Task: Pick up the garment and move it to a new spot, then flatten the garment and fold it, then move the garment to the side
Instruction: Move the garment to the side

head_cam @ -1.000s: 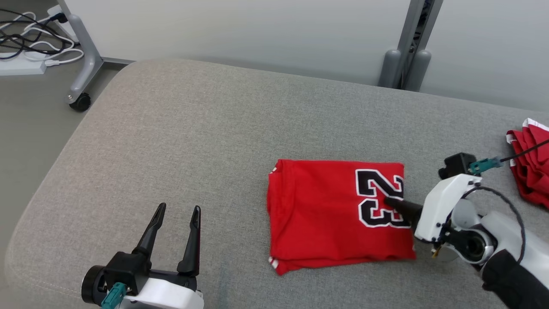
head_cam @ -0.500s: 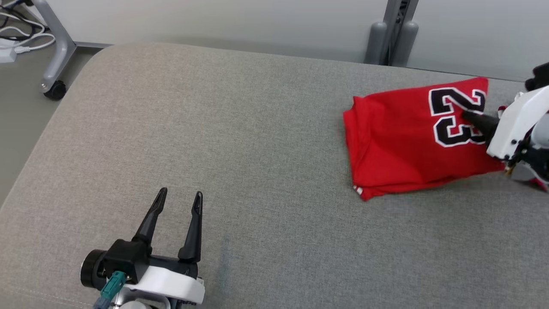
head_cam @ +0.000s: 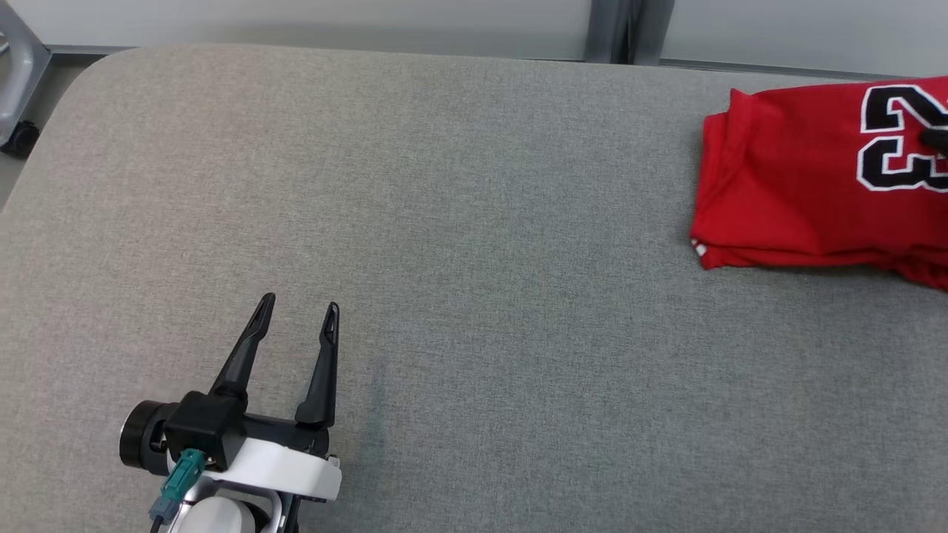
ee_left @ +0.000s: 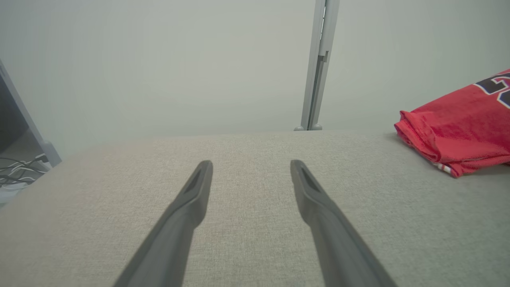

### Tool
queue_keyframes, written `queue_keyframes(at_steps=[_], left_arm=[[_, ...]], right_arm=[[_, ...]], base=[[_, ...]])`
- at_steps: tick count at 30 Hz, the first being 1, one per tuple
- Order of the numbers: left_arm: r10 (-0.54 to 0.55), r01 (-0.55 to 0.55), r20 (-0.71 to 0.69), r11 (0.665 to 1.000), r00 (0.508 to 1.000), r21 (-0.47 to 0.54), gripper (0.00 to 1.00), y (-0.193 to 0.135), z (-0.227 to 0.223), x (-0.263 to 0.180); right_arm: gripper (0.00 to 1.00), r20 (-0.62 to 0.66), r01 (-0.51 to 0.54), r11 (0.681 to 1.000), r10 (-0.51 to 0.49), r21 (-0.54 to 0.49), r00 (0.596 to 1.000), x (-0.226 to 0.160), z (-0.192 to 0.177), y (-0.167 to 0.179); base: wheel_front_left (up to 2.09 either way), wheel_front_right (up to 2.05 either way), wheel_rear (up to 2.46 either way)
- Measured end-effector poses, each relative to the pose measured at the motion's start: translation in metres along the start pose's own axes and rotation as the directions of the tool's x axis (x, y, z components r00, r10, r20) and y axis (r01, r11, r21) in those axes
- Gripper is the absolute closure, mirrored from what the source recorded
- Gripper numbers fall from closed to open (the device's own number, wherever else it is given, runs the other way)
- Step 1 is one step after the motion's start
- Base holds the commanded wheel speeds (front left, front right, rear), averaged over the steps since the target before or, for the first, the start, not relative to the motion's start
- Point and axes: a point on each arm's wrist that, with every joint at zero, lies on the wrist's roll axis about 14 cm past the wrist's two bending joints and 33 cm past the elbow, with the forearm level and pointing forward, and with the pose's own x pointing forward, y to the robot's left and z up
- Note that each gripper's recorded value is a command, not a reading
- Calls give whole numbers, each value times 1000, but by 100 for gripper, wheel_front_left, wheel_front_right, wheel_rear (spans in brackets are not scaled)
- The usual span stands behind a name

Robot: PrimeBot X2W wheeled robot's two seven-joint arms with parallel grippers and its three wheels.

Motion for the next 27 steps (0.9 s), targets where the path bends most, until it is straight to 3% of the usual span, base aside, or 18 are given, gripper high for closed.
queue_keyframes(at_steps=[13,23,27], left_arm=[[-18,19,-12,999,1000,28,0,1,-6,13],[-9,10,-27,999,1000,35,0,7,-12,16],[-1,2,-34,999,999,41,0,10,-15,17]], right_arm=[[100,-72,159,982,-167,-101,983,-15,28,-55],[100,-109,287,933,-315,-218,943,-17,34,-94],[100,-89,333,896,-372,-293,924,-15,42,-106]], base=[[0,0,0],[0,0,0],[0,0,0]])
